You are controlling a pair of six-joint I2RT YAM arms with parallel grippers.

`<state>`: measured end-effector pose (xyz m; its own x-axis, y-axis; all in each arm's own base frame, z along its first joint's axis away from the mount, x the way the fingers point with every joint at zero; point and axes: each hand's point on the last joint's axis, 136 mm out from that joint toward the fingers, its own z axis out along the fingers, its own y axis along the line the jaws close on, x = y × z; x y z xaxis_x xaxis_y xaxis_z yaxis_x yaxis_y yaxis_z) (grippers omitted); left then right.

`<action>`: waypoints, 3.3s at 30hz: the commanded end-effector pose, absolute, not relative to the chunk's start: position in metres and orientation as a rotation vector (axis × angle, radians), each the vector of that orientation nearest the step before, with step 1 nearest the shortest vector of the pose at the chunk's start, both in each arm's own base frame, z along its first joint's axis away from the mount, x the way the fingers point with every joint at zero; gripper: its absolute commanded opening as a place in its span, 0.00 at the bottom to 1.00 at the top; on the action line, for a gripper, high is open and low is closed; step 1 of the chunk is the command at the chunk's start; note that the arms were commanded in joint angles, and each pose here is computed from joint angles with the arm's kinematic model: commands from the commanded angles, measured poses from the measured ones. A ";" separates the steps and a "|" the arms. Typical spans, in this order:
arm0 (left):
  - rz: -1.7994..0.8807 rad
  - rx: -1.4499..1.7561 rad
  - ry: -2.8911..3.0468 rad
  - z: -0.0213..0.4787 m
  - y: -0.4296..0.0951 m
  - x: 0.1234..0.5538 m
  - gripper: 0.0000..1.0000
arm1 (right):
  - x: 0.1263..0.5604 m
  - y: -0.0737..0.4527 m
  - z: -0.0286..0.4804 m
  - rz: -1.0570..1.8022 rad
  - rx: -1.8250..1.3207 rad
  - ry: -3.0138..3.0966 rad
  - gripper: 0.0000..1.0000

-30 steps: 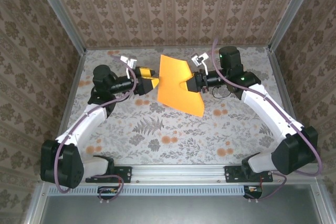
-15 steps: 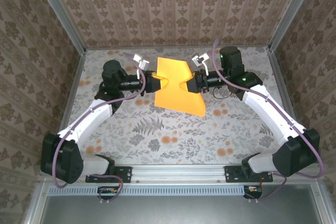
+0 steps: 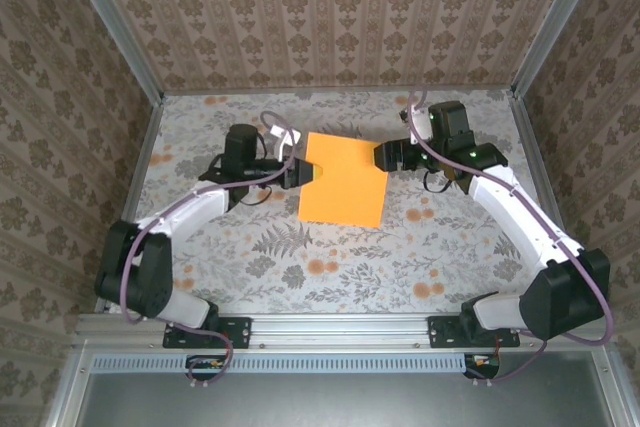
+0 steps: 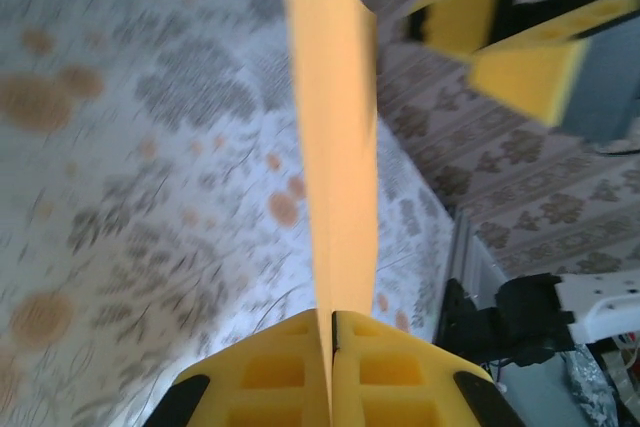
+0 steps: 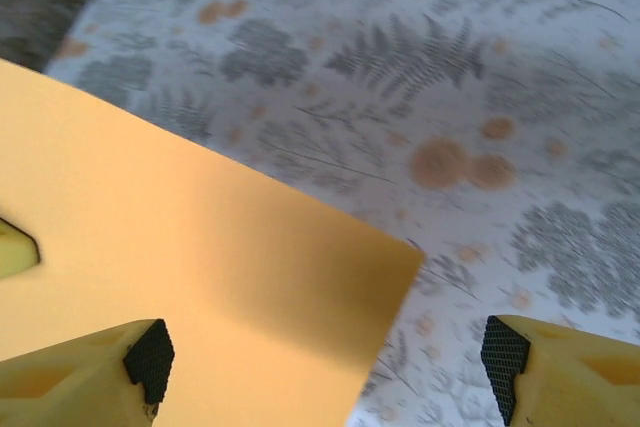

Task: Fold a paper plane with a square sheet of paper (fold left side to right side)
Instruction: Place a square sheet of paper at the center of the table, then hold the square sheet of paper at the center of the table, then first fold in half a square sheet of paper at the center of the table.

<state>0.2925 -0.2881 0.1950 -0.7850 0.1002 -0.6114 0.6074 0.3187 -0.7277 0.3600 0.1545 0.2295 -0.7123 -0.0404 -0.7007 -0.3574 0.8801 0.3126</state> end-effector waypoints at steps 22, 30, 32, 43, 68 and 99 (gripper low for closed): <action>-1.169 0.215 2.708 0.048 -0.258 0.301 0.00 | 0.362 0.225 0.032 0.771 0.037 2.792 0.24; -1.263 0.234 2.632 0.082 -0.267 0.302 0.36 | 0.350 0.214 0.002 0.645 0.037 2.901 0.24; -1.311 0.257 2.595 0.096 -0.274 0.302 0.42 | 0.348 0.212 -0.001 0.635 0.031 2.911 0.24; -1.512 0.318 2.526 0.110 -0.321 0.299 0.62 | 0.353 0.221 0.007 0.714 0.029 2.860 0.24; -1.426 0.287 2.607 0.078 -0.334 0.307 0.29 | 0.355 0.249 0.091 1.344 0.153 2.576 0.42; -1.103 0.293 2.759 0.061 -0.300 0.283 0.55 | 0.347 0.211 0.036 0.807 0.144 2.822 0.00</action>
